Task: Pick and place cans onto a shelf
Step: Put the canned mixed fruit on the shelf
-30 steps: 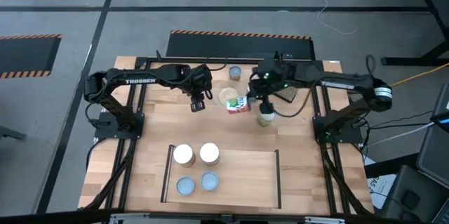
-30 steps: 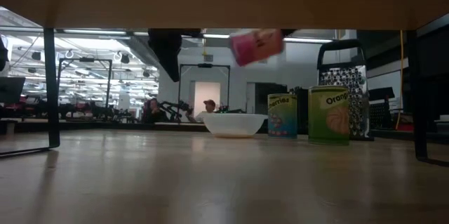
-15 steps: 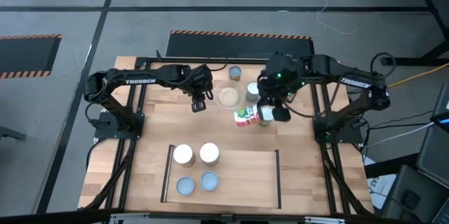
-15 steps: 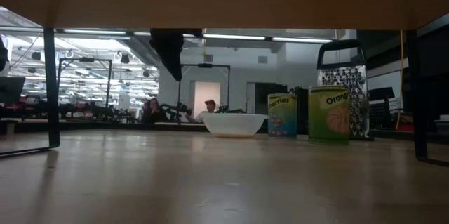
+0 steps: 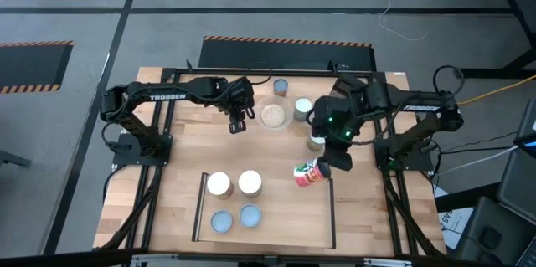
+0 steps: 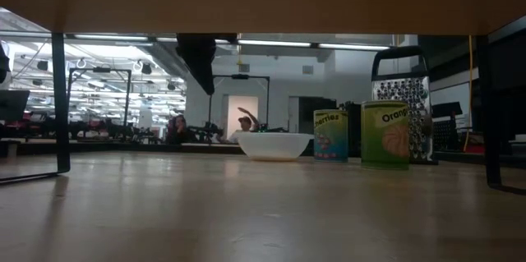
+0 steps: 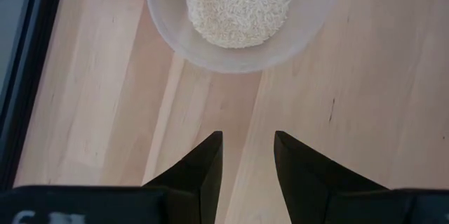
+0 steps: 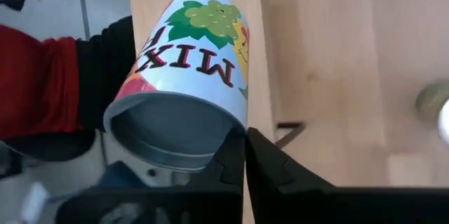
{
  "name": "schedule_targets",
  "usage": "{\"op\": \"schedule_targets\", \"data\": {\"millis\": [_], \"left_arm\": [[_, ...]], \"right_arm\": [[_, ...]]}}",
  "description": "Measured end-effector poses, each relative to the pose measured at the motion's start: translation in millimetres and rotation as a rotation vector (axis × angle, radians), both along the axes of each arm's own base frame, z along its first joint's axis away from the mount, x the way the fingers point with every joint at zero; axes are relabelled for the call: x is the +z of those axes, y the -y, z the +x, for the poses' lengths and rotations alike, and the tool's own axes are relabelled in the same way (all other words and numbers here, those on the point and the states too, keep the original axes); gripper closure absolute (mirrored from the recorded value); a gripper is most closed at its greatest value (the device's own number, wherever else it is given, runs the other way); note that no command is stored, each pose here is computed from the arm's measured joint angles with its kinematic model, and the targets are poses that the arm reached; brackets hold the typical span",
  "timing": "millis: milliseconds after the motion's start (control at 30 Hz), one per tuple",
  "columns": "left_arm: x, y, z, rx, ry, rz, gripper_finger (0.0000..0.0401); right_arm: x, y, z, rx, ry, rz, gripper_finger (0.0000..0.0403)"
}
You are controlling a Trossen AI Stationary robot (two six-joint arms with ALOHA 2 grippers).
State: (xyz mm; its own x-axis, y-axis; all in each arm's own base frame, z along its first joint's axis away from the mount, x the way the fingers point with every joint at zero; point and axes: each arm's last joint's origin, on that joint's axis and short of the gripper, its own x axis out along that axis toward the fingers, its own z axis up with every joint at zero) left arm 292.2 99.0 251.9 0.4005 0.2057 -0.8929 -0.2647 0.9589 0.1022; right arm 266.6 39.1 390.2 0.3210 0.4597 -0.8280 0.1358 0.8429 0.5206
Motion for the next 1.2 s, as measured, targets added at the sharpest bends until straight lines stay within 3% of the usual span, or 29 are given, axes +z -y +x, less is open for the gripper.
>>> {"op": "schedule_targets", "data": {"millis": [200, 567, 900, 1200], "left_arm": [[0.1, -0.1, 0.4, 0.000, 0.004, 0.001, 0.0280], [0.2, -0.1, 0.7, 0.007, 0.009, -0.005, 0.0280], [0.2, -0.1, 0.6, 0.007, 0.009, -0.005, 0.0280], [0.3, -0.2, 0.9, 0.000, 0.010, -0.001, 0.0280]], "right_arm": [[-15.8, -18.8, 12.5, -0.089, -0.158, 0.049, 0.0399], [-56.6, -61.4, 38.4, -0.097, -0.466, 0.184, 0.0399], [-68.5, -68.8, 44.3, -0.207, -0.589, 0.191, 0.0399], [-66.2, -68.0, 40.6, -0.209, -0.609, 0.195, 0.0399]]}}
